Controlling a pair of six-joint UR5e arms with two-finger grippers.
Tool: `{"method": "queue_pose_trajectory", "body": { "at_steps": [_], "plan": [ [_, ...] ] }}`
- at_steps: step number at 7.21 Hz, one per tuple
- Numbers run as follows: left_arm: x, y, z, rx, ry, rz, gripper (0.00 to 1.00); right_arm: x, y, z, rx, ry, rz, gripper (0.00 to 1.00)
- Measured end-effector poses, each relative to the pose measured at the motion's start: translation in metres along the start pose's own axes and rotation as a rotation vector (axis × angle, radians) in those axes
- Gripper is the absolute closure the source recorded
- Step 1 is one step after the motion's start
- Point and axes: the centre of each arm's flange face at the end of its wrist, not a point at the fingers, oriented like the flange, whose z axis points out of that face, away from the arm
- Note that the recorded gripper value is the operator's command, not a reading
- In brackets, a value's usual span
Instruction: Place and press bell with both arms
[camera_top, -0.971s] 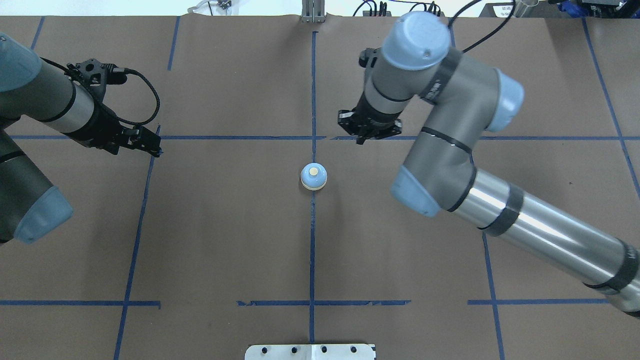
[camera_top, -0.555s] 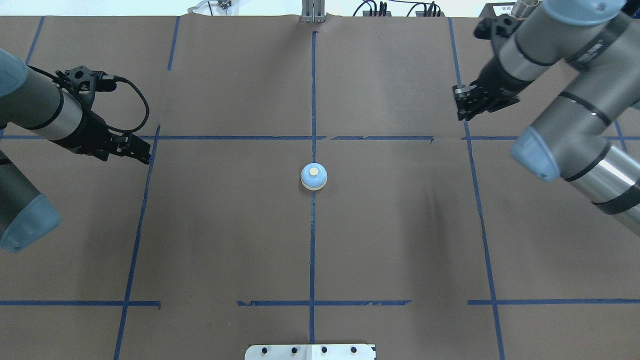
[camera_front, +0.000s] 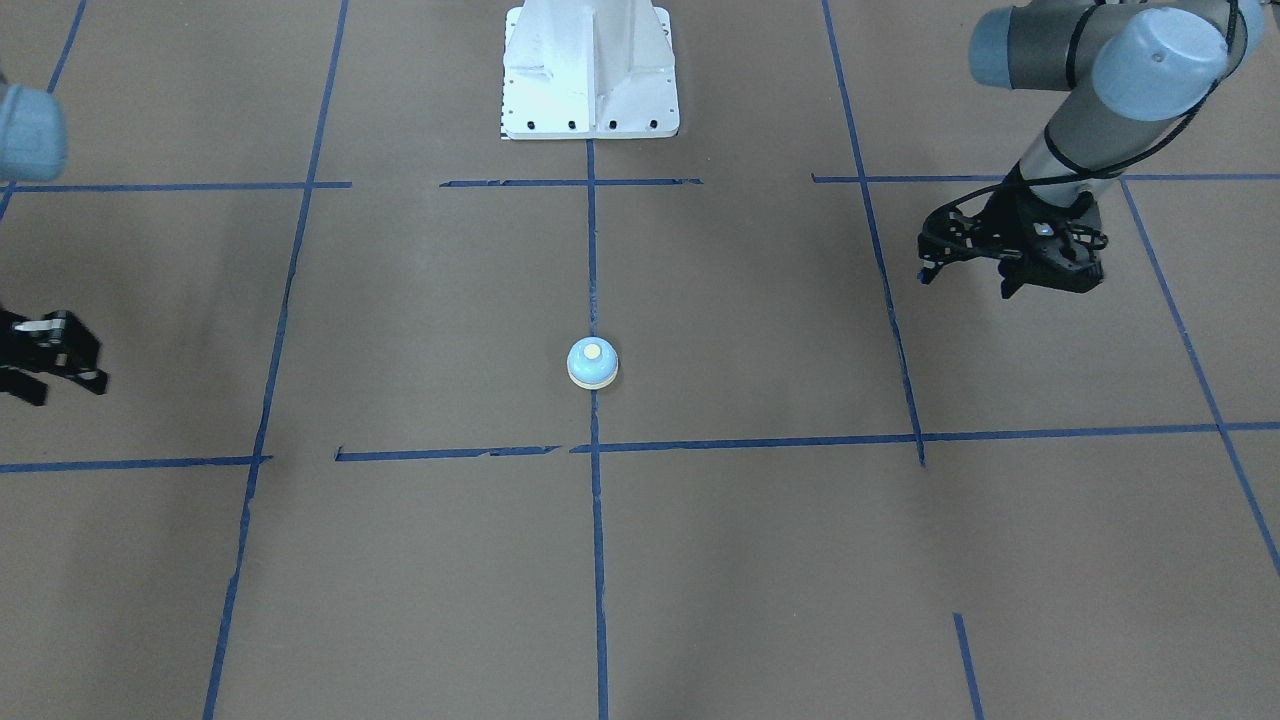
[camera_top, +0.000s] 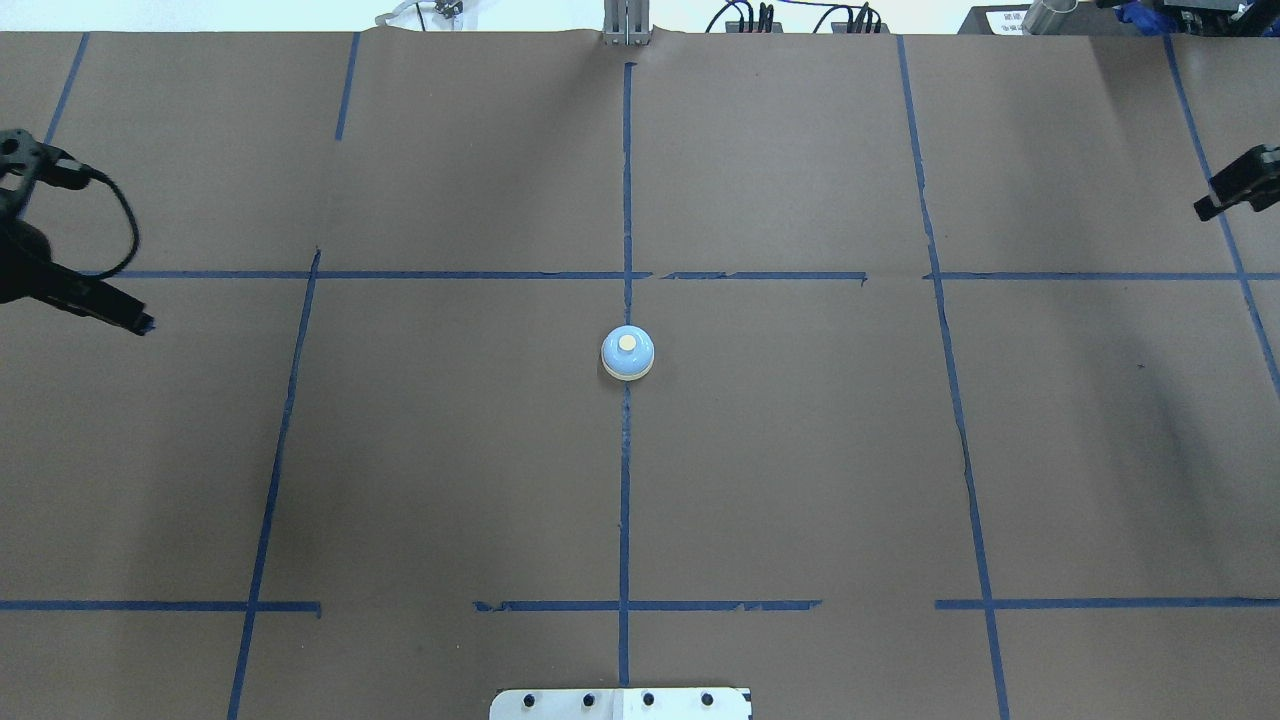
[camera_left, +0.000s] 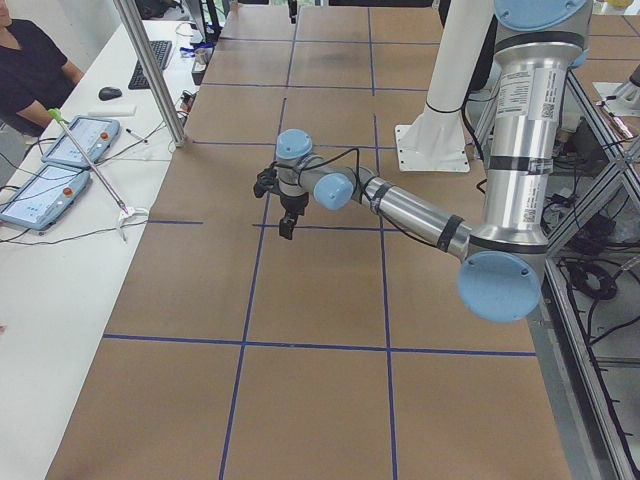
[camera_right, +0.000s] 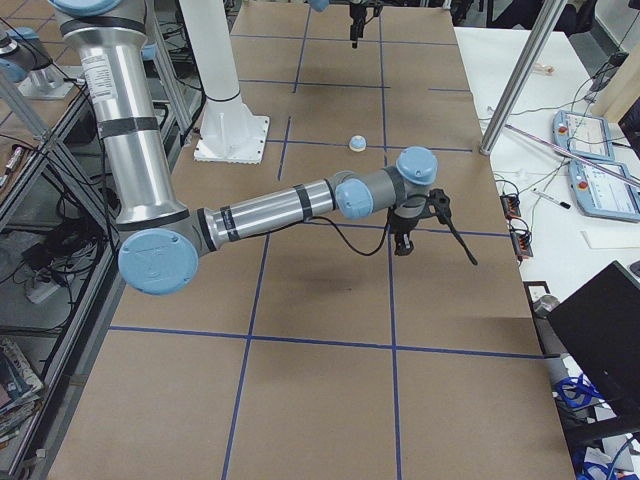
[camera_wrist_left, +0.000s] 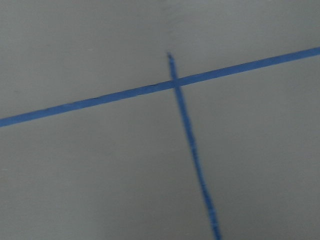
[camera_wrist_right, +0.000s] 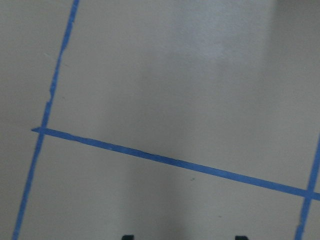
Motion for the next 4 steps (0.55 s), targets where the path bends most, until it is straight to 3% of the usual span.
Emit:
{"method": "queue_pose_trajectory", "body": {
  "at_steps": [2, 4],
  "plan": [
    [-0.107, 0.039, -0.025, -0.008, 0.054, 0.039, 0.0, 0.065, 0.041, -0.004, -0.005, 0.009, -0.015, 0.0],
    [-0.188, 0.069, -0.027, -0.009, 0.048, 0.034, 0.0, 0.099, 0.075, -0.009, -0.001, 0.015, -0.007, 0.0]
  ]
}}
